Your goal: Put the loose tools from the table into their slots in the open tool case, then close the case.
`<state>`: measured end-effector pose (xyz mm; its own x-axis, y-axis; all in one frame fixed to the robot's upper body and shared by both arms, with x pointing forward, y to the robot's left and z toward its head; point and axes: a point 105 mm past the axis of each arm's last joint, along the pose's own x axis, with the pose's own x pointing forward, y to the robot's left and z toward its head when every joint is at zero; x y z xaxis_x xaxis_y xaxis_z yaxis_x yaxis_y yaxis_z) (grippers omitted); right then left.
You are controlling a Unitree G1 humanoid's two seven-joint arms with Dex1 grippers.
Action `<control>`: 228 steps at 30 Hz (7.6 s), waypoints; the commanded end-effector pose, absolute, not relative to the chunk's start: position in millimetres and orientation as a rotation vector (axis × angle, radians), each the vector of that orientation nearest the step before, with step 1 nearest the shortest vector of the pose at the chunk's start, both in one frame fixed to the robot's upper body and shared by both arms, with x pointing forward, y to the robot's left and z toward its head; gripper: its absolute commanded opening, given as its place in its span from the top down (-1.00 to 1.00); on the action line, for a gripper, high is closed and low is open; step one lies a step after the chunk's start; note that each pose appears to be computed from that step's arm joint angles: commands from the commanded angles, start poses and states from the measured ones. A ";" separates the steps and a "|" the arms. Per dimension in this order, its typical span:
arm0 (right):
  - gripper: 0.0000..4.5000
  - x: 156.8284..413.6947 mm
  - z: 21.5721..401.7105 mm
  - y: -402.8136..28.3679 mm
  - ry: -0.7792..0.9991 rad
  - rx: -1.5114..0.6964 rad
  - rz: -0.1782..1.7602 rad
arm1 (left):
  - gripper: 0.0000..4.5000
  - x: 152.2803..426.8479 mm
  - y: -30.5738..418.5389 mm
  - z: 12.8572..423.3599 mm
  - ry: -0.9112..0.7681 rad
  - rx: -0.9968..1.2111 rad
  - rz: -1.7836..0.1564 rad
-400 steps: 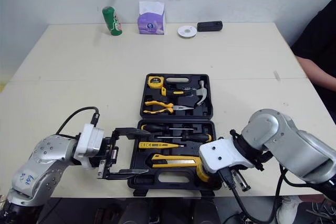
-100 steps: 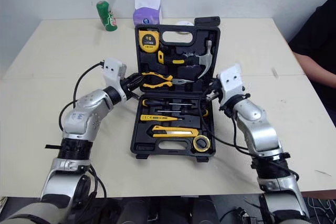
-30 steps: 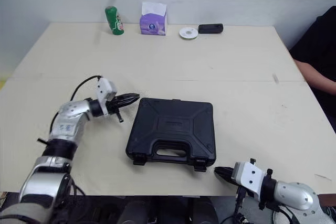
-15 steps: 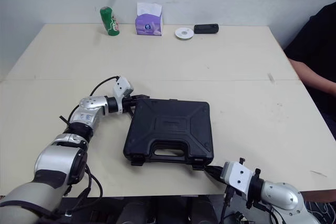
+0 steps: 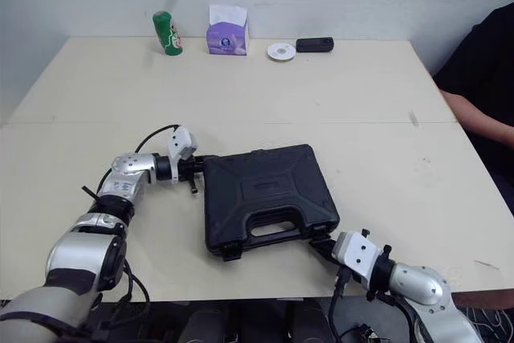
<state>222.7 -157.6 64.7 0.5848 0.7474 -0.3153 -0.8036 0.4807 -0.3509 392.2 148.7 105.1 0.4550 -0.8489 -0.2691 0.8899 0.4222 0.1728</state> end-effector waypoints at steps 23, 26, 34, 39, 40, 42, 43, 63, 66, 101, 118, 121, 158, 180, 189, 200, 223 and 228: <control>0.97 260.8 54.4 -191.7 0.166 -0.569 0.722 | 1.00 329.5 144.6 92.5 0.095 0.298 -1.166; 0.97 259.5 54.5 -196.9 0.180 -0.568 0.712 | 1.00 328.2 147.6 91.7 0.101 0.278 -1.136; 0.97 249.7 60.5 -211.4 0.203 -0.538 0.666 | 1.00 329.9 170.5 120.5 0.004 0.285 -1.027; 0.97 237.4 71.7 -224.8 0.190 -0.438 0.573 | 1.00 328.0 156.7 167.8 -0.167 0.251 -1.090; 0.97 236.0 74.3 -228.1 0.187 -0.419 0.546 | 1.00 326.5 147.6 178.6 -0.197 0.246 -1.127; 0.97 235.2 78.5 -234.1 0.183 -0.380 0.477 | 1.00 323.0 122.3 197.9 -0.241 0.260 -1.214; 0.97 236.1 82.1 -235.9 0.167 -0.346 0.438 | 1.00 322.2 109.1 203.3 -0.244 0.275 -1.254; 0.97 229.1 91.6 -208.4 0.100 -0.200 0.436 | 1.00 333.6 -87.0 193.1 -0.042 0.462 -1.521; 0.97 230.5 91.4 -211.0 0.099 -0.201 0.410 | 1.00 331.8 -93.5 167.1 0.058 0.470 -1.526; 0.97 237.5 96.0 -218.3 0.120 -0.184 0.374 | 1.00 316.0 -63.2 51.8 0.472 0.518 -1.485; 0.97 239.1 118.6 -184.0 -0.007 -0.177 0.506 | 1.00 319.9 -55.4 47.1 0.497 0.532 -1.464; 0.97 241.5 119.5 -185.9 -0.014 -0.185 0.500 | 1.00 318.8 -53.1 43.7 0.505 0.540 -1.463; 0.97 216.6 112.3 -226.1 0.108 -0.316 0.532 | 1.00 303.1 -54.5 193.7 -0.183 0.257 -1.594; 0.97 171.0 83.4 -191.8 0.215 -0.296 0.757 | 1.00 234.5 19.1 179.8 -0.174 0.408 -1.775; 0.97 145.9 76.3 -184.7 0.290 -0.273 0.815 | 1.00 213.2 17.5 154.1 -0.057 0.451 -1.831; 0.97 138.6 76.0 -175.7 0.306 -0.238 0.828 | 1.00 224.9 46.1 81.9 0.338 0.587 -1.675; 0.97 152.0 59.8 -140.8 0.303 -0.233 0.916 | 1.00 219.1 48.9 50.8 0.513 0.614 -1.595; 0.97 156.0 67.2 -131.7 0.264 -0.211 0.935 | 1.00 224.9 49.2 51.4 0.498 0.617 -1.562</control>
